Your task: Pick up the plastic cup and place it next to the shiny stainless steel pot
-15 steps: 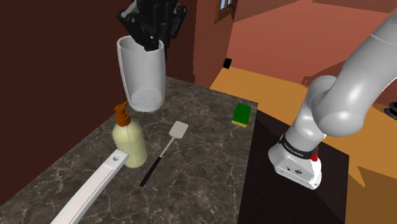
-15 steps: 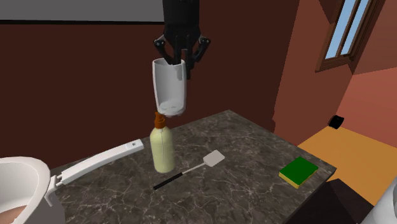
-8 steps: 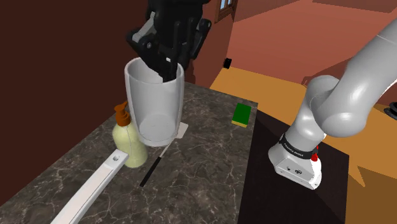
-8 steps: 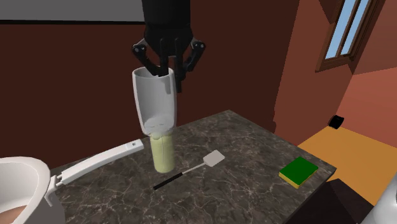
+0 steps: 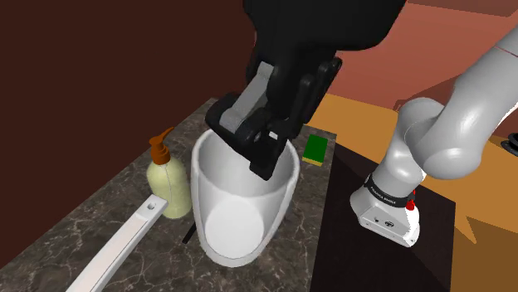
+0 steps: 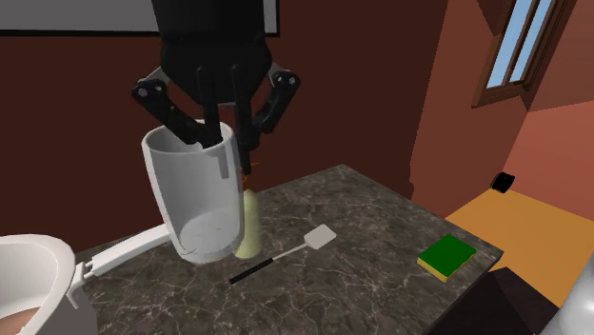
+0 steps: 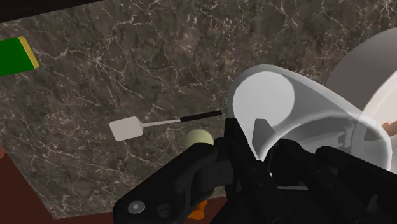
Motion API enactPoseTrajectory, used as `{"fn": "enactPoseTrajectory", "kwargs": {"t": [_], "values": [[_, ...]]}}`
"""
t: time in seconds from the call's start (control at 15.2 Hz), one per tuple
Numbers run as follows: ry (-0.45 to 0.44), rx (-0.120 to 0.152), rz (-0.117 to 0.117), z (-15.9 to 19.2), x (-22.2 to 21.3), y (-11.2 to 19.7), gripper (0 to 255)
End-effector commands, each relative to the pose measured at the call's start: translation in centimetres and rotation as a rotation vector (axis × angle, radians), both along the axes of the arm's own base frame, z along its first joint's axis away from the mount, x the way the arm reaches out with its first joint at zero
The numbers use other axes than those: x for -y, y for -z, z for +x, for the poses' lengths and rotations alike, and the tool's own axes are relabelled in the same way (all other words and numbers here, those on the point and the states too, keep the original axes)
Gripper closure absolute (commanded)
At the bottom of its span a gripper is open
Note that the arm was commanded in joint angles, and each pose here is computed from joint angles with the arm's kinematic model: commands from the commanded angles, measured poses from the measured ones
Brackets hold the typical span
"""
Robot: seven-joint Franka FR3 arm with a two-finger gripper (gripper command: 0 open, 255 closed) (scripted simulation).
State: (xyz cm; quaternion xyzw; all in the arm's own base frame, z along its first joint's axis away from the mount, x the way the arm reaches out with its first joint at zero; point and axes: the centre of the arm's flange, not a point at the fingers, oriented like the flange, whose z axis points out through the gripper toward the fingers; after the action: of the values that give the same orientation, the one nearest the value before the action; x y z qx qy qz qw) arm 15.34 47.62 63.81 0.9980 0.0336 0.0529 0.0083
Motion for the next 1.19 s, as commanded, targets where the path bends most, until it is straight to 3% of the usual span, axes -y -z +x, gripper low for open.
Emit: {"fn": "enactPoseTrajectory", "kwargs": {"t": [0.0,0.53,1.12], "values": [[0.001,0.000,0.000,-2.6,-1.2,0.0,255],[0.001,0.000,0.000,-12.3,-5.4,0.0,255],[0.001,0.000,0.000,-12.3,-5.4,4.8,255]]}}
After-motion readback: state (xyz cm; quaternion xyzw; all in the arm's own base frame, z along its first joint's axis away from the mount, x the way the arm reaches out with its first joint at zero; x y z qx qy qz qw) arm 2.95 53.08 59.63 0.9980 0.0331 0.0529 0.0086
